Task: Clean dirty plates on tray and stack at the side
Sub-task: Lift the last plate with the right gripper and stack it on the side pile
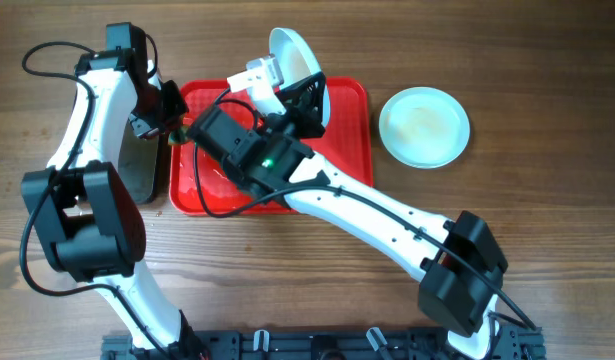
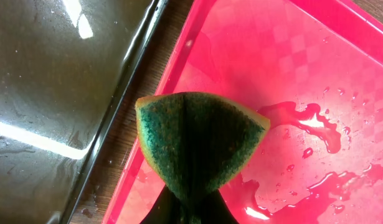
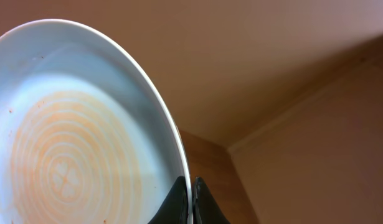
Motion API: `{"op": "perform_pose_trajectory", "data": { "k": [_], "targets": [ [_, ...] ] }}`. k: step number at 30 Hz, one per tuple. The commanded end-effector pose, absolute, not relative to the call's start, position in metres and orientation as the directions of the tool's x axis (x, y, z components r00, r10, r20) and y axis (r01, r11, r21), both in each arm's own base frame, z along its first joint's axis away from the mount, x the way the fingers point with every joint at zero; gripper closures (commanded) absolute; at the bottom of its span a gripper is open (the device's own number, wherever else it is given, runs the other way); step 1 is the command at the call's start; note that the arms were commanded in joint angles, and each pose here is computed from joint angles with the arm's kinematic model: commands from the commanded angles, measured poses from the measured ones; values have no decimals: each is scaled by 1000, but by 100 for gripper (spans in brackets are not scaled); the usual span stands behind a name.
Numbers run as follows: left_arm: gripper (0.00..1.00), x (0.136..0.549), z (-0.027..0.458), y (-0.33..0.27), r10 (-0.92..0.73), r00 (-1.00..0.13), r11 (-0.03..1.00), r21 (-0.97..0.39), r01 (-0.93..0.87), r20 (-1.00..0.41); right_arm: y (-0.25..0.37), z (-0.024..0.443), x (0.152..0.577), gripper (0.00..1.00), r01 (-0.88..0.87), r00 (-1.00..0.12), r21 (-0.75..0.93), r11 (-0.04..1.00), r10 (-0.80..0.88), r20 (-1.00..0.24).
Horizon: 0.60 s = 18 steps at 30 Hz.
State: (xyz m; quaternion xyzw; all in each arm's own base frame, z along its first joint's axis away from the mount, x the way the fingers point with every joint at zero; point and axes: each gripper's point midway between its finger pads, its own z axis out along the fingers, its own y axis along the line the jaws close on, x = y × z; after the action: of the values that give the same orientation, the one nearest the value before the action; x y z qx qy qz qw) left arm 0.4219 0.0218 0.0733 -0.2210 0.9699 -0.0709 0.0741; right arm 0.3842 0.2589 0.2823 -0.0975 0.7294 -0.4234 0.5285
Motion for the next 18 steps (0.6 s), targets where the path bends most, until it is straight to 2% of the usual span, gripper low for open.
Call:
{"op": "perform_pose_trajectory", "data": {
  "k": [1, 4, 5, 7, 8, 10, 14, 18],
  "targets": [
    [96, 428, 92, 20, -420, -894, 900, -201, -387, -158, 255, 292, 382, 96, 351, -411, -717, 603, -588, -696],
    [96, 428, 92, 20, -419, -894, 900, -201, -387, -158, 258, 289, 384, 96, 337, -410, -707, 621, -579, -704],
    [96, 428, 92, 20, -420, -894, 900, -201, -387, -158, 262, 279, 387, 96, 281, -422, -703, 654, -573, -702],
    [96, 428, 92, 20, -420, -894, 900, -201, -387, -158, 286, 232, 395, 96, -8, -497, -646, 763, -564, -660],
    [96, 428, 92, 20, -420, -894, 900, -201, -387, -158, 301, 201, 393, 96, -191, -550, -551, 812, -553, -626],
    [96, 428, 92, 20, -420, -894, 900, -201, -387, -158, 313, 168, 390, 96, -381, -636, -350, 856, -517, -573],
    [96, 428, 92, 20, -420, -894, 900, -200, -387, -158, 264, 155, 415, 96, -341, -762, -188, 921, -388, -519],
    [96, 428, 92, 20, -422, -893, 899, -201, -389, -157, 192, 179, 439, 96, -252, -859, 135, 958, -157, -488]
  ]
}}
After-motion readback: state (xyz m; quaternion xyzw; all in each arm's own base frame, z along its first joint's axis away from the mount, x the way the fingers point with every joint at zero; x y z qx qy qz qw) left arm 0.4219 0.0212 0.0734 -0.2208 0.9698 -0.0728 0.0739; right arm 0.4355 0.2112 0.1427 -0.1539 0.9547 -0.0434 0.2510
